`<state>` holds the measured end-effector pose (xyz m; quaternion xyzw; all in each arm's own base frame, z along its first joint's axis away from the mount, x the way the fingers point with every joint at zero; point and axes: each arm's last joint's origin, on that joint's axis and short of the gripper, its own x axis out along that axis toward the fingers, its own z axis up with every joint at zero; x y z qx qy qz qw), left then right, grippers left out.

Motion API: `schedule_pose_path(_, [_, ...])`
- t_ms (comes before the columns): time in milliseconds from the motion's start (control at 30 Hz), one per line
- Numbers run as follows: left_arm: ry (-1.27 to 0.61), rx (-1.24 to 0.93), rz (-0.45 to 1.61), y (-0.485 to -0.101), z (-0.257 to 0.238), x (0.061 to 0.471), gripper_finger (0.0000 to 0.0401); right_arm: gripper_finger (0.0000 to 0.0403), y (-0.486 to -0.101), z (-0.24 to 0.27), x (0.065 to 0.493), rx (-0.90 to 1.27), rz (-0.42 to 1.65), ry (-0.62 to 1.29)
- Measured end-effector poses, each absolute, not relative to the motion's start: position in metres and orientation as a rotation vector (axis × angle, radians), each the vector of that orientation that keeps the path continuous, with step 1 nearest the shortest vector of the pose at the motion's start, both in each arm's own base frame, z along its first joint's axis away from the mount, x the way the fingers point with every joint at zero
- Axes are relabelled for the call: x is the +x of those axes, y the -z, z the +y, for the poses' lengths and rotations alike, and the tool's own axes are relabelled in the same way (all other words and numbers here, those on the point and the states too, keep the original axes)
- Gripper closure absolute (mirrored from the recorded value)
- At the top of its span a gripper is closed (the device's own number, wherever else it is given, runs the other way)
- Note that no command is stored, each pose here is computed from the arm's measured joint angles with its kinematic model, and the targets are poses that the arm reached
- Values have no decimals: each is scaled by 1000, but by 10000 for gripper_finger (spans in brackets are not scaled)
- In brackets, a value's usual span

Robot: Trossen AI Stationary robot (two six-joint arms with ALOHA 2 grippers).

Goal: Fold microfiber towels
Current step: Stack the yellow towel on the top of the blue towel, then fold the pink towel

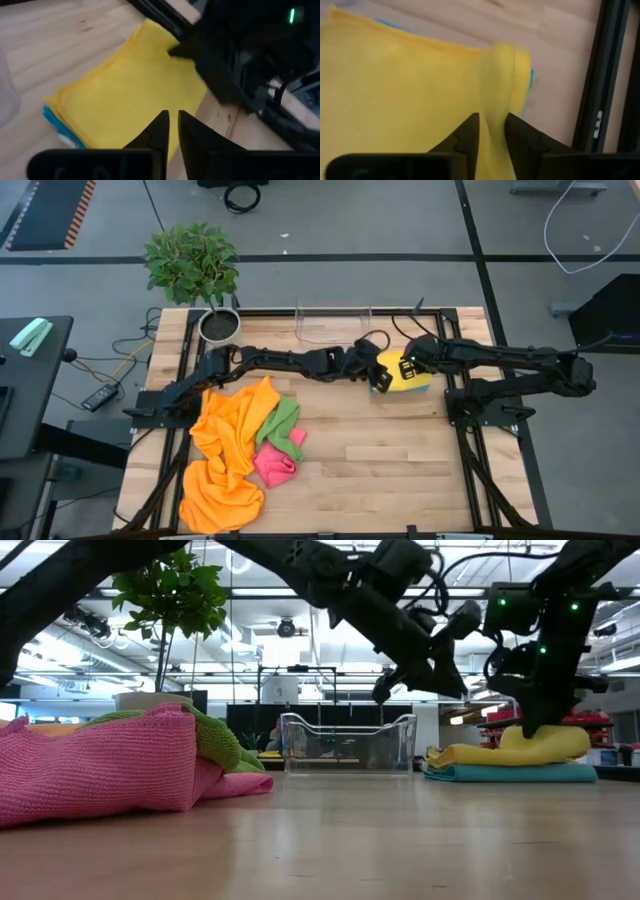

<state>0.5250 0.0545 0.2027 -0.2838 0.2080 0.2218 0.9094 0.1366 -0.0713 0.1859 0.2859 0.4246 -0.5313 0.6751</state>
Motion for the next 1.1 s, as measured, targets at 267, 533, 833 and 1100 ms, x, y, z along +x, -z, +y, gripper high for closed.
schedule_pose_path(267, [-468,-510,527,-195,46,521,391,234,-219,-74,141,579,963,1202])
schedule_pose_path(533, [-378,-407,827,-219,11,489,382,222,-252,-46,149,672,1005,971])
schedule_pose_path(833, [-290,-306,1289,-254,-65,418,354,224,-255,34,164,642,853,585])
schedule_pose_path(1100, [-62,58,1521,-247,-134,376,207,224,-255,84,181,538,658,382])
